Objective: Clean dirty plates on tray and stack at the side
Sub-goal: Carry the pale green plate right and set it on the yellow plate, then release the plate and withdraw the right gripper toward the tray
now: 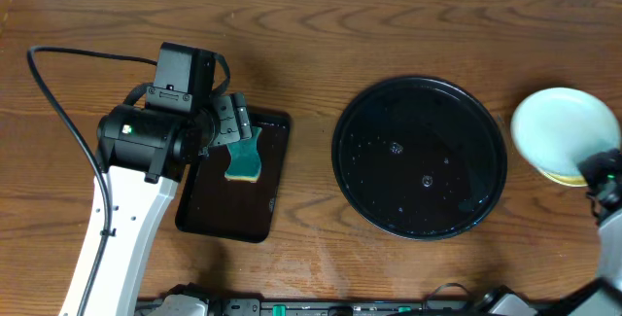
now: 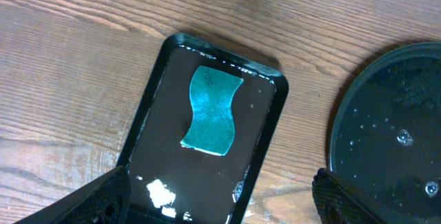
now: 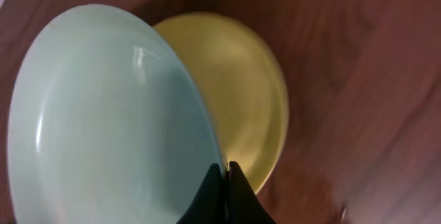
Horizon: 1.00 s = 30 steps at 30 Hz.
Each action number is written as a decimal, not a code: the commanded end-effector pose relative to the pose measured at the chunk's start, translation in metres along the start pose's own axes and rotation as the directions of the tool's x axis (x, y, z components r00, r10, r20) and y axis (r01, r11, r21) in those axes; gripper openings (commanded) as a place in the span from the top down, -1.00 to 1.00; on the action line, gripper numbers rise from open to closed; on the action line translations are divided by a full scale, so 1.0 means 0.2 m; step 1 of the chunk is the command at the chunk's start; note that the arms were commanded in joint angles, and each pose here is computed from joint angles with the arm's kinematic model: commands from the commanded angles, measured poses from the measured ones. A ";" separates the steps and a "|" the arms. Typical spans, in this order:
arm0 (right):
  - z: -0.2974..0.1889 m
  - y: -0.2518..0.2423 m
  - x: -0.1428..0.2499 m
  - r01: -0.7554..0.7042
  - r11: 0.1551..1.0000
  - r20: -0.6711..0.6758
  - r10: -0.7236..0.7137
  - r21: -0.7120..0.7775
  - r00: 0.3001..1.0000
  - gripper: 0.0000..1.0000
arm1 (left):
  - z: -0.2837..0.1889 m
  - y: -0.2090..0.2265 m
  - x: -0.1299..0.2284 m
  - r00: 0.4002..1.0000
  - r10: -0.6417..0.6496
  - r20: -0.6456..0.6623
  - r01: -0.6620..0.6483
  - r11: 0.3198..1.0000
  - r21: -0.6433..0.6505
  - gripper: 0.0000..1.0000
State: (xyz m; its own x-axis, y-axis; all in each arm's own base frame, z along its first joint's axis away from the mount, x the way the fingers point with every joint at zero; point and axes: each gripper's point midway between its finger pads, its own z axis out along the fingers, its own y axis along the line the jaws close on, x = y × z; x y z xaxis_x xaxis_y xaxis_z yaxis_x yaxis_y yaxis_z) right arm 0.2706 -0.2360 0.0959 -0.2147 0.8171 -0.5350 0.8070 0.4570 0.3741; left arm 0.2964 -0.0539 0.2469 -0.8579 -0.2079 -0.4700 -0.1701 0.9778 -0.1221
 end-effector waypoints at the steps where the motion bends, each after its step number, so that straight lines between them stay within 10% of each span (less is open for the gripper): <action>1: 0.10 -0.07 -0.05 -0.131 0.991 0.002 0.131 0.002 0.991 0.98 | -0.01 0.01 0.00 1.000 -0.010 0.005 0.010 1.000 -0.004 -0.69; 5: 0.19 -0.11 0.01 -0.145 0.989 -0.050 0.146 0.013 0.988 0.96 | -0.01 0.01 0.00 1.000 -0.010 0.005 0.010 1.000 -0.004 -0.70; 8: 0.20 -0.01 0.06 -0.046 0.997 -0.096 0.039 -0.070 0.995 0.52 | -0.01 0.01 0.00 1.000 -0.010 0.005 0.010 1.000 -0.004 -0.69; 11: 0.13 0.20 0.08 -0.042 0.968 -0.126 0.011 -0.248 0.992 0.63 | -0.01 0.01 0.00 1.000 -0.010 0.005 0.010 1.000 -0.004 -0.69; 19: -0.48 0.93 0.33 0.179 0.653 -0.066 -0.332 -0.736 0.941 0.49 | -0.01 0.01 0.00 1.000 -0.010 0.005 0.010 1.000 -0.004 -0.70; 22: -0.75 1.08 0.56 0.338 0.474 0.059 -0.511 -0.813 0.857 0.06 | -0.01 0.01 0.00 1.000 -0.010 0.005 0.010 1.000 -0.004 -0.70; 24: -0.87 1.12 0.69 0.390 0.416 0.097 -0.572 -0.822 0.815 -0.99 | -0.01 0.01 0.00 1.000 -0.010 0.005 0.010 1.000 -0.004 -0.70; 30: -1.15 1.13 0.98 0.437 0.273 0.152 -0.676 -0.857 0.721 -0.99 | -0.01 0.01 0.00 1.000 -0.010 0.005 0.010 1.000 -0.004 -0.70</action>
State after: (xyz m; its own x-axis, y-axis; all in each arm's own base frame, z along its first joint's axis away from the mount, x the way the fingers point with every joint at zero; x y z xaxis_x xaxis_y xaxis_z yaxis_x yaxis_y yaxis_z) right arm 0.2931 0.0925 0.2436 -0.6384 0.2909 -0.7126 -0.2847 0.7709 0.5697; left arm 0.2963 -0.0542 0.2469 -0.8582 -0.2075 -0.4695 -0.1691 0.9779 -0.1231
